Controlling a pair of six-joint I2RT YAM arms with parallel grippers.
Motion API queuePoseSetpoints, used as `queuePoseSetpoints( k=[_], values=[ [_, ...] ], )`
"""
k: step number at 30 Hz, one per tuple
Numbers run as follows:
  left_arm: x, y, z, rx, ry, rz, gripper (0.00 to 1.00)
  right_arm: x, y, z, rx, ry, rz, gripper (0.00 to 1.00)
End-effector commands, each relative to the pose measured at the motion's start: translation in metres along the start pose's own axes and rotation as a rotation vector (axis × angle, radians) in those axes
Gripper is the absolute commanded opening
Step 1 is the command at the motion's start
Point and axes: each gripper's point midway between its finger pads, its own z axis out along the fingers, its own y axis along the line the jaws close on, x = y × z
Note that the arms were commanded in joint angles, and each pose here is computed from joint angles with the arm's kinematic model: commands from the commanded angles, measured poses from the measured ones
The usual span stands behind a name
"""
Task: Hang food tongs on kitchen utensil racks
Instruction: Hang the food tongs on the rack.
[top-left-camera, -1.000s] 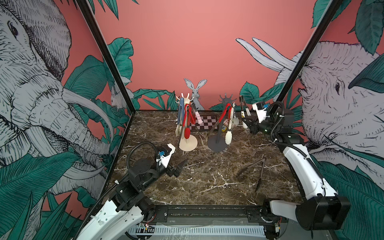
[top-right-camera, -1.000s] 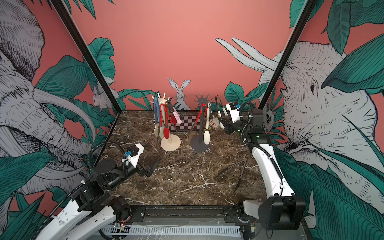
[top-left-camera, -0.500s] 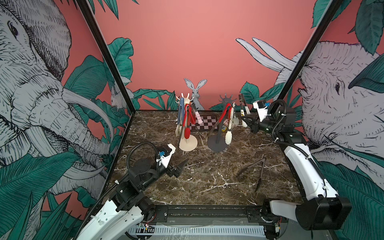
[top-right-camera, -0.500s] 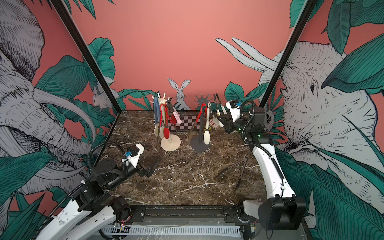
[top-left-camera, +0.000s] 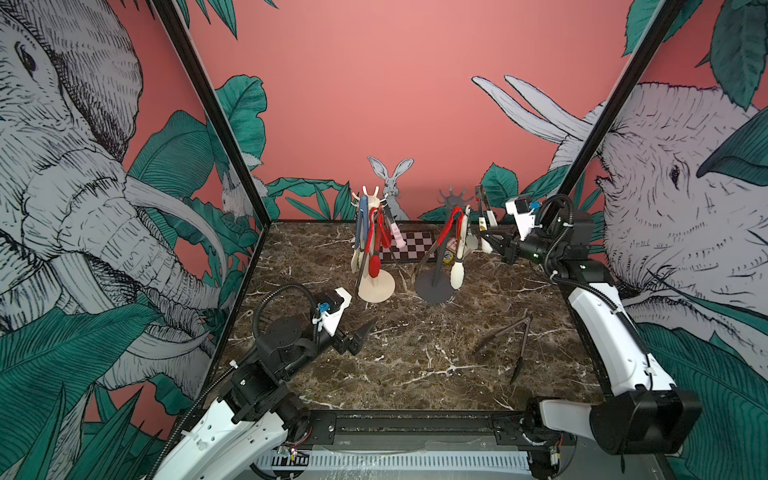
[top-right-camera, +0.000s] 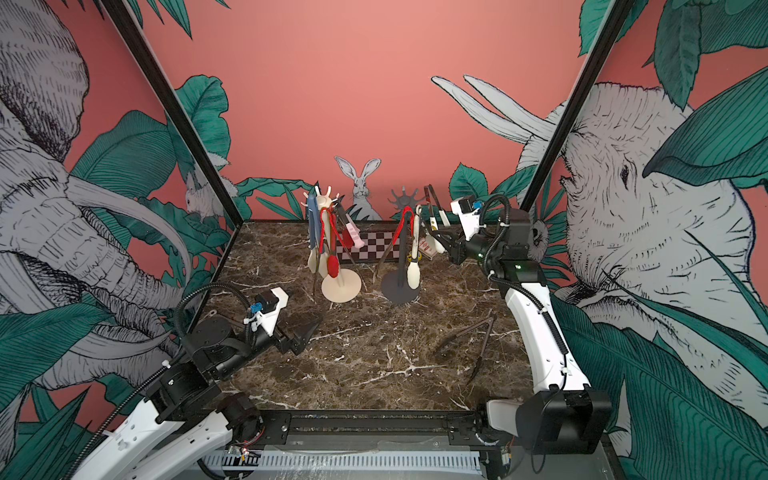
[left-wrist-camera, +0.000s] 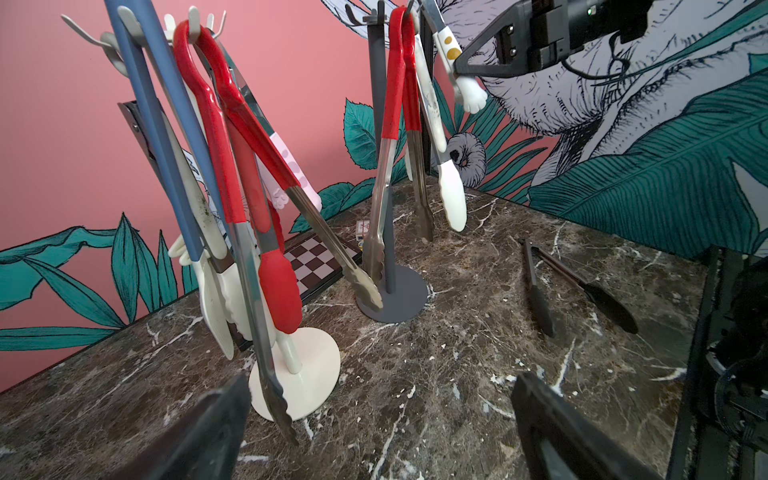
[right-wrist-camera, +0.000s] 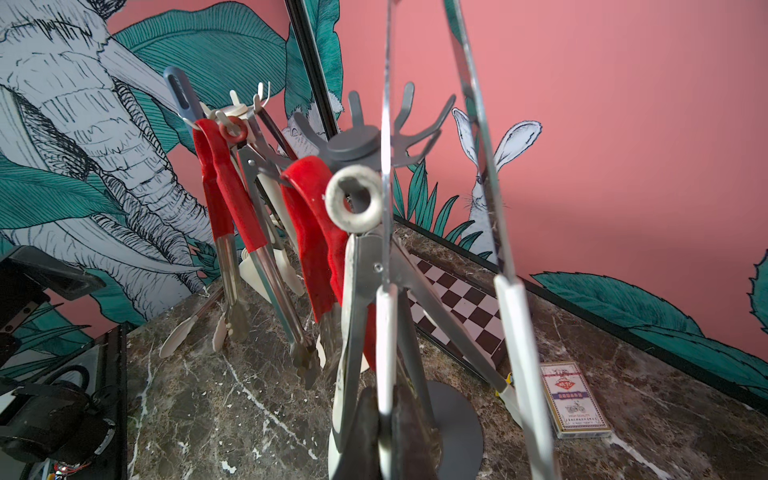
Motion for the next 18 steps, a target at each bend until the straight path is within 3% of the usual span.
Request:
queuePoseSetpoints(
  k=[1,18],
  values=[
    [-0.0013,-0.0013,0.0003,0.006,-0.023,0.007,1.0,-0.0136,0.0075,-0.0024,-0.042,-0.029,-0.037,0.0],
    [-0.0014,-0.0005,-0.0023,0.001,-0.022,0.01,1.0,-0.0154,0.0066,0.0015,-0.07,-0.021,-0.027,0.0]
  ],
)
